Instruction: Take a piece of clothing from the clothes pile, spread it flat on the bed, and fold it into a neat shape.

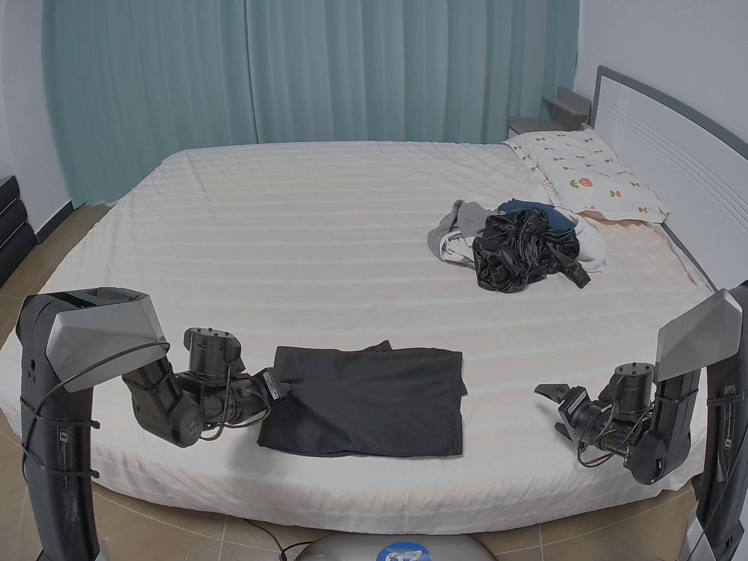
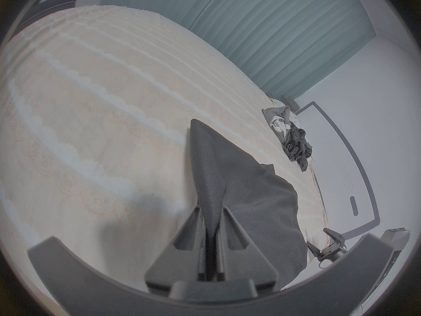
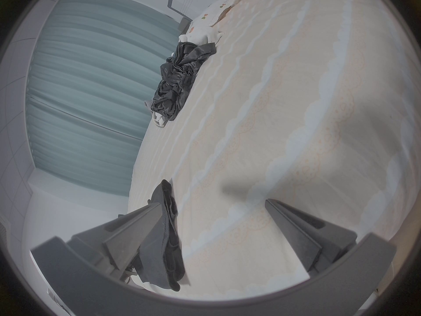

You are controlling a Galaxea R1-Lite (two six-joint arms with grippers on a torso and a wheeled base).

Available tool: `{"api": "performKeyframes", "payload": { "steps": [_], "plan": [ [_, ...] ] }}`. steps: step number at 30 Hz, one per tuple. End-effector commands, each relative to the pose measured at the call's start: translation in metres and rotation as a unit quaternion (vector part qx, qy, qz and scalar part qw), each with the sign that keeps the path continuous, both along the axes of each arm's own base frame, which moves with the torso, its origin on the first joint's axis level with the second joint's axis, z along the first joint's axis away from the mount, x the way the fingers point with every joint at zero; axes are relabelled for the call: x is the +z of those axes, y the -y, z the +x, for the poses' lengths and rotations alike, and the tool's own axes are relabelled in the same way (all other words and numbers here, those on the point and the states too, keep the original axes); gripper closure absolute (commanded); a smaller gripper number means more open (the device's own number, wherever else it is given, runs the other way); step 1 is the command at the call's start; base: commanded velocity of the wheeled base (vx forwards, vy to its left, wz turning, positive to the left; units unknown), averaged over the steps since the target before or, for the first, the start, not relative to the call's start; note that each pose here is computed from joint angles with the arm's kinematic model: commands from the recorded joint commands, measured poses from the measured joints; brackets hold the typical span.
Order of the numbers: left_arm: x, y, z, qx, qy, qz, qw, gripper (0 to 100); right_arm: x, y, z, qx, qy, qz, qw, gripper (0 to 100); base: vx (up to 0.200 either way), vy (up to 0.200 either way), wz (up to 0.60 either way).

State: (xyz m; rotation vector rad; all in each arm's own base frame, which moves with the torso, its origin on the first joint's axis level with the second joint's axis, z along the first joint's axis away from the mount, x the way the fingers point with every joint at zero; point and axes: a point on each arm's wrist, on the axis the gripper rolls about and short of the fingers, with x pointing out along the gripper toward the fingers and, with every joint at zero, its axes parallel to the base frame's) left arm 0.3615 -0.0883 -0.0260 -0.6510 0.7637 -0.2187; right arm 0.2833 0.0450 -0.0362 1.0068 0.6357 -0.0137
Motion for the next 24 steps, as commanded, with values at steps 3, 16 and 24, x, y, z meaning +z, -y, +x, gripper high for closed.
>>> {"api": "performKeyframes", "payload": {
  "steps": [3, 16, 24],
  "plan": [
    [0.000, -0.003, -0.002, 0.003, -0.003, 0.001, 1.0000, 100, 0.001, 0.000, 0.001, 0.000, 0.006, 0.001, 1.0000, 0, 0.000, 0.200, 0.00],
    [0.000, -0.010, -0.008, 0.019, -0.011, 0.008, 0.9997, 100, 0.001, 0.000, 0.001, -0.001, 0.008, 0.001, 1.0000, 0, 0.000, 0.200, 0.00],
    [0.002, -0.013, -0.014, 0.021, -0.017, 0.010, 0.9996, 100, 0.001, 0.000, 0.001, 0.000, 0.006, 0.000, 1.0000, 0, 0.000, 0.200, 0.00]
  ]
}}
